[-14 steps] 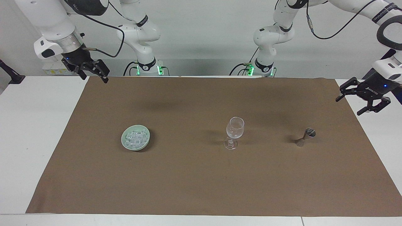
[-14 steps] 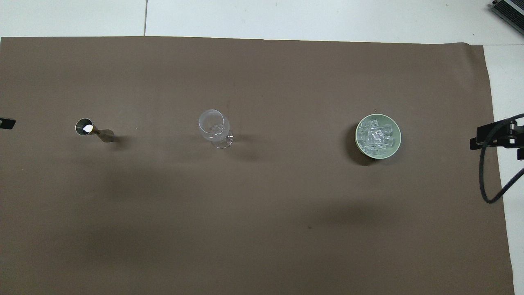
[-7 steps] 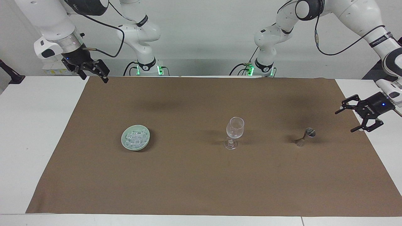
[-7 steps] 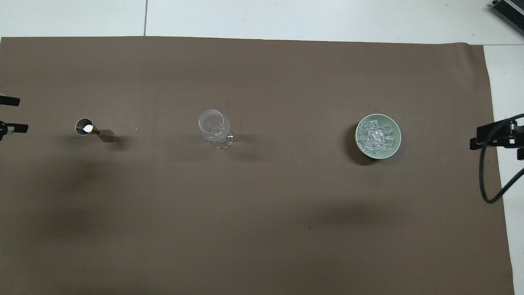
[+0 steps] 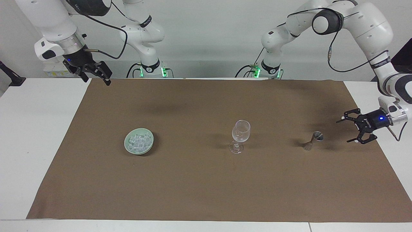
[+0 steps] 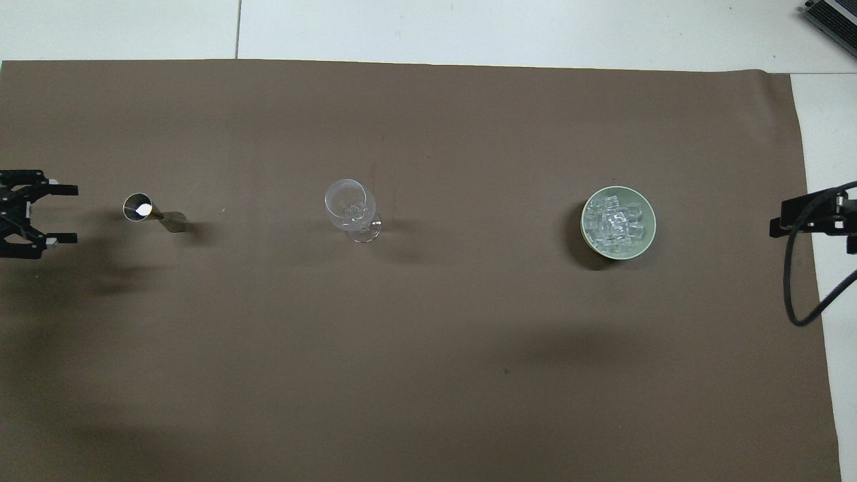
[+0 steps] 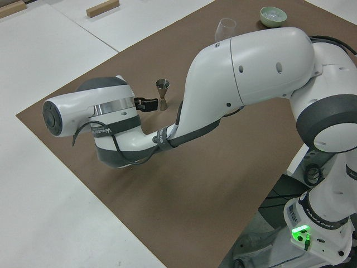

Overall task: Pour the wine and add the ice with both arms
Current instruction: 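Reach the left gripper to the small silver jigger cup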

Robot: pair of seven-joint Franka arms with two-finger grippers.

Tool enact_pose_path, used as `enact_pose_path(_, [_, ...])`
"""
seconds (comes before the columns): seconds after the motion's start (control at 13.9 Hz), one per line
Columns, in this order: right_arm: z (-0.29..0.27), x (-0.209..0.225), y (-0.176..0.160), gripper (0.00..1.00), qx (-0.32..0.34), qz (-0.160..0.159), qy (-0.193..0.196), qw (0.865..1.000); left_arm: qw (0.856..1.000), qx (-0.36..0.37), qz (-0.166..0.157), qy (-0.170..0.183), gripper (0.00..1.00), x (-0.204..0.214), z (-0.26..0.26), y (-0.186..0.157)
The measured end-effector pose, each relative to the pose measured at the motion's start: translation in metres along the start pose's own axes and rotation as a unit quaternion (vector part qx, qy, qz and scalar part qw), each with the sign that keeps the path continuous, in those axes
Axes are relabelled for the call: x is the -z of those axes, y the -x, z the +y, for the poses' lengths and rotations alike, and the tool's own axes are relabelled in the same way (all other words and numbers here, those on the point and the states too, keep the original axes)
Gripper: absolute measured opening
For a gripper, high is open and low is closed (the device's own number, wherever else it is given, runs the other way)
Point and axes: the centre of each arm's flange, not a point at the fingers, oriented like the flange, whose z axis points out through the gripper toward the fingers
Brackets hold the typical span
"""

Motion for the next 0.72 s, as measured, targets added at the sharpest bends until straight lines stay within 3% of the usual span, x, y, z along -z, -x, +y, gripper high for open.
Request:
enact_pose_path(0.14, [-0.001,0.001,-0.003,1.0,0.001,0.012,-0.001,1.0,0.998,-0.005,0.049,0.025,1.0,-0.029,-0.009,0.025])
enact_pose_path(0.5, [0.017,0.003,-0.007,1.0,0.013,0.02,0.001,1.0,0.99,-0.04,0.116,0.067,1.0,-0.079,-0.018,0.039])
enact_pose_path(0.72, [0.014,0.003,-0.008,1.0,0.019,0.026,0.005,0.999,0.986,-0.061,0.145,0.06,0.99,-0.083,-0.02,0.046])
